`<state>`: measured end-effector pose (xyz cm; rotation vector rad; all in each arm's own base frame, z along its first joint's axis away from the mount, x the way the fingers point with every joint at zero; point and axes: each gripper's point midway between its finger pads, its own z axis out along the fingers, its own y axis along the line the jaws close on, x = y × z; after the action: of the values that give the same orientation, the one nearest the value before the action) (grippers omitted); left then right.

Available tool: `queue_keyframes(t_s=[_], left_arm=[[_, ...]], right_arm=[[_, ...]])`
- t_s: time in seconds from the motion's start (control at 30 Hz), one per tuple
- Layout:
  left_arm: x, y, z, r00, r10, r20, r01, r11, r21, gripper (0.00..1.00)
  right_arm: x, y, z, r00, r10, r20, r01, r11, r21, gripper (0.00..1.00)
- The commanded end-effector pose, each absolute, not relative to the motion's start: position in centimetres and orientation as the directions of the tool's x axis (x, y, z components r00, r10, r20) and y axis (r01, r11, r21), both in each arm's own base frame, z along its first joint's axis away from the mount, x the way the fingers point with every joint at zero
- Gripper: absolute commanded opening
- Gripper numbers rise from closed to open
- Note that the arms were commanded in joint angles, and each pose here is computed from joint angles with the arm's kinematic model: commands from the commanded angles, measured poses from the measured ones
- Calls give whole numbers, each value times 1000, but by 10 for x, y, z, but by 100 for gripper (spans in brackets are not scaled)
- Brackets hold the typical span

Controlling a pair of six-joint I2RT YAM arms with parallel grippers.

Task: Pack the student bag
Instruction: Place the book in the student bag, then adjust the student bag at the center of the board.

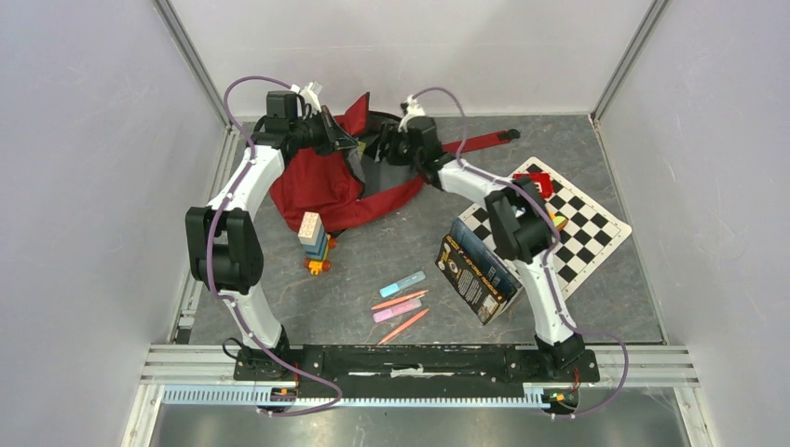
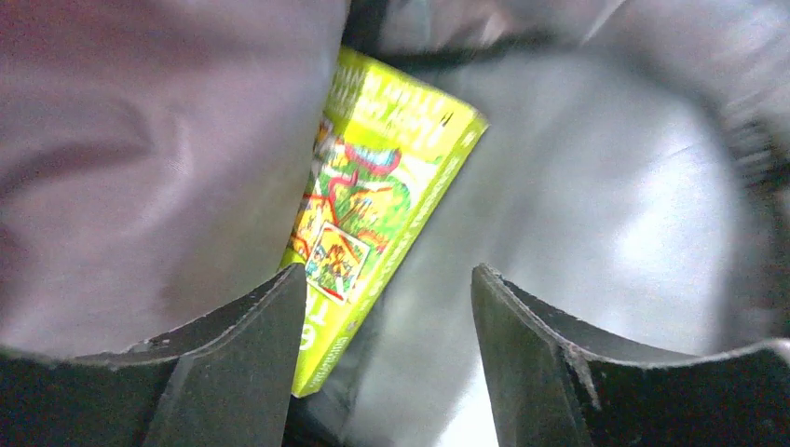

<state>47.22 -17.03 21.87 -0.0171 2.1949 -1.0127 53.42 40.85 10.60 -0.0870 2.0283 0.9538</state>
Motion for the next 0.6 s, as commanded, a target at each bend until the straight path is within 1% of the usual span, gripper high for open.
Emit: queue_keyframes(t_s=[0.0,0.1,0.27,0.47,0.57], left_arm=[[471,-171,249,-688,-279,-669,347,683,-642,2],[473,-170,250,-689,-279,-669,347,684,-642,2],[473,-170,250,-692,-268,-671,351,687,-636,2],[473,-170,253,-687,-254,-680,367,687,-627,2],[473,-166,251,-688,-232,-687,361,712,-602,2]], right_arm=[[560,339,194,-414,265,-871,-416,796,440,72],[565,315,188,-404,228,-886,-400,827,395,73],[575,290,160,-430,160,-889,-320,893,316,73],[582,276,131,-443,99,-891,-276,930,241,71],[585,270,123,-444,71,-893,-263,943,205,70]])
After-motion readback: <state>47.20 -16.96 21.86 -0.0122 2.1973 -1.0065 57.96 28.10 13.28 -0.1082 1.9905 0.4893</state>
